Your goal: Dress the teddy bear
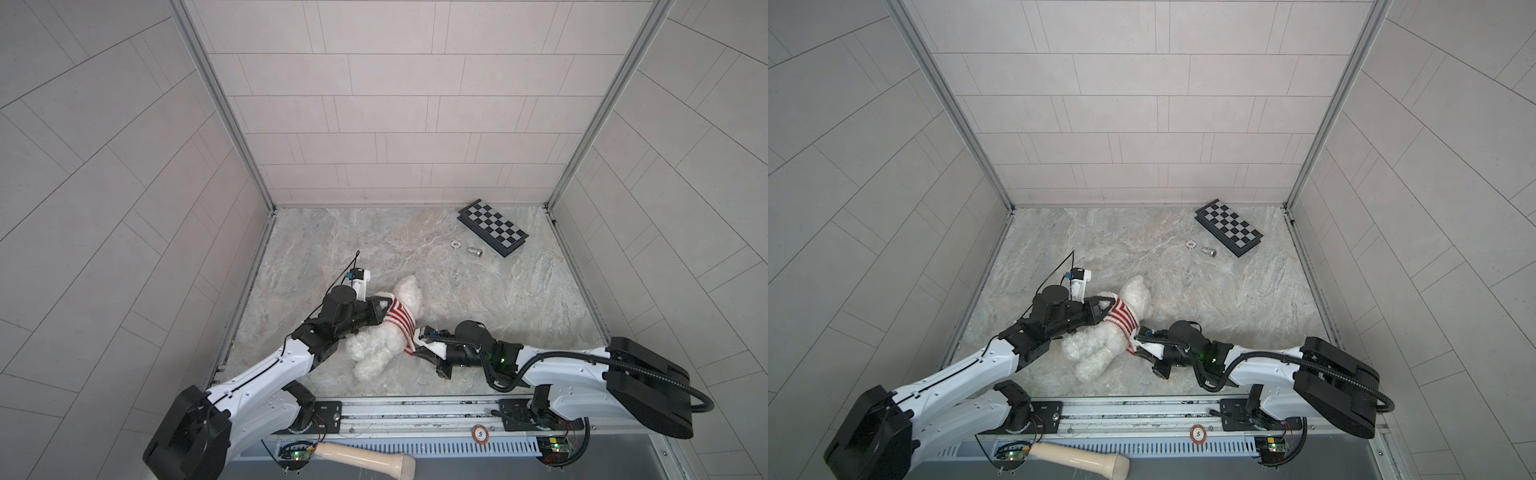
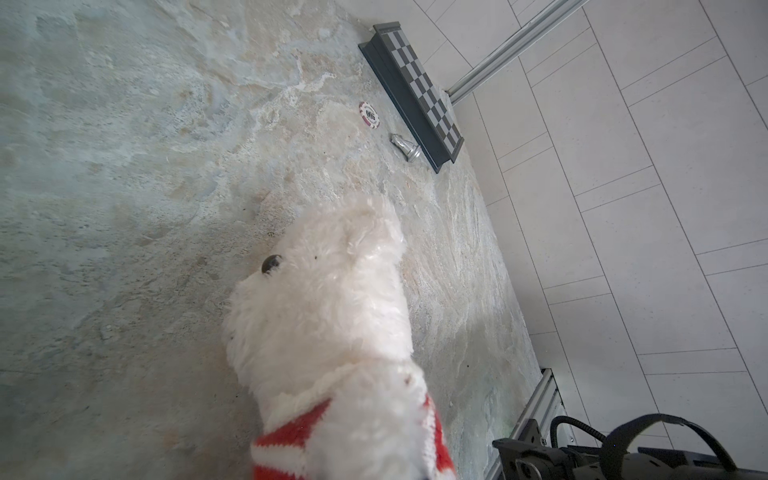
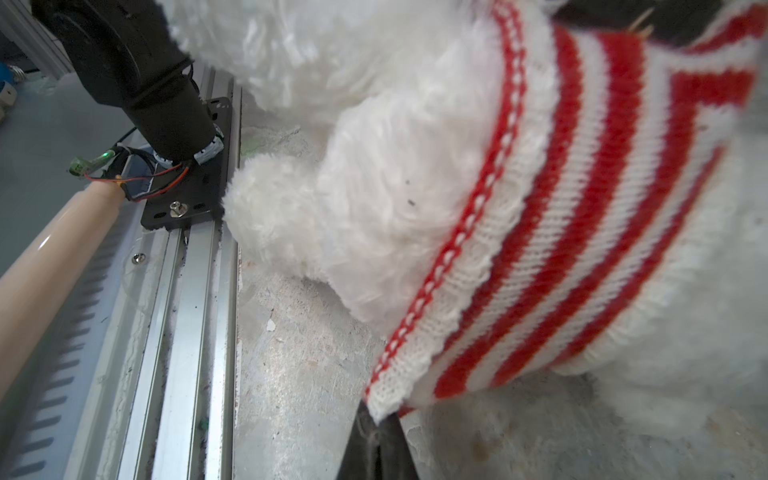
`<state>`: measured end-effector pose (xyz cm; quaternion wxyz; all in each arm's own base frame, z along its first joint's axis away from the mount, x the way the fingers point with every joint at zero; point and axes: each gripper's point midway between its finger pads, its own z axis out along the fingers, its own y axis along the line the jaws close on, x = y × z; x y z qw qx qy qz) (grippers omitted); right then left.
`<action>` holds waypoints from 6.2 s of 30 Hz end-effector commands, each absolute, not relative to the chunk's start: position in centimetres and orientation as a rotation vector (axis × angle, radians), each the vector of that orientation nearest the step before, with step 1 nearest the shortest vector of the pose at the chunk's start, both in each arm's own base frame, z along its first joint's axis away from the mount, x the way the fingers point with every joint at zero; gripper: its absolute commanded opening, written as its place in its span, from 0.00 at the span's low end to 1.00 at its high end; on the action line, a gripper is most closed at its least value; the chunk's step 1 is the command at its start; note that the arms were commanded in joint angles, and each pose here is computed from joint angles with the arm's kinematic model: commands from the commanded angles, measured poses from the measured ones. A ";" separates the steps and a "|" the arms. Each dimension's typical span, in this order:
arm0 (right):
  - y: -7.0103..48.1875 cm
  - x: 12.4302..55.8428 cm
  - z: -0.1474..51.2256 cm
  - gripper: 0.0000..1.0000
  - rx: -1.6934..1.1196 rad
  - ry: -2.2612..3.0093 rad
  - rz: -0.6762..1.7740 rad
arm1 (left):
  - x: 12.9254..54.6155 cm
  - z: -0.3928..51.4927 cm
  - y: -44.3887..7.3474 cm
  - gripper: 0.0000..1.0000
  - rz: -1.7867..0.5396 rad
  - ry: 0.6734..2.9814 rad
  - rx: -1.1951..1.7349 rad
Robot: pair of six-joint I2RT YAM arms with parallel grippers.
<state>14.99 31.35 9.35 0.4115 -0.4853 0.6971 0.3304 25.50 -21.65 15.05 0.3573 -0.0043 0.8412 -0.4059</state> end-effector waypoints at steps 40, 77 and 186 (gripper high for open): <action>35.4 18.7 19.8 0.35 -1.323 1.528 0.630 | 22.9 22.5 -22.6 0.00 -0.919 2.075 0.393; 34.1 15.5 11.9 0.00 -1.490 1.620 0.571 | 24.4 19.6 -20.5 0.00 -0.834 2.178 0.211; 31.7 23.2 14.7 0.52 -0.798 1.976 0.866 | 21.6 10.0 -22.6 0.45 -0.769 2.457 0.288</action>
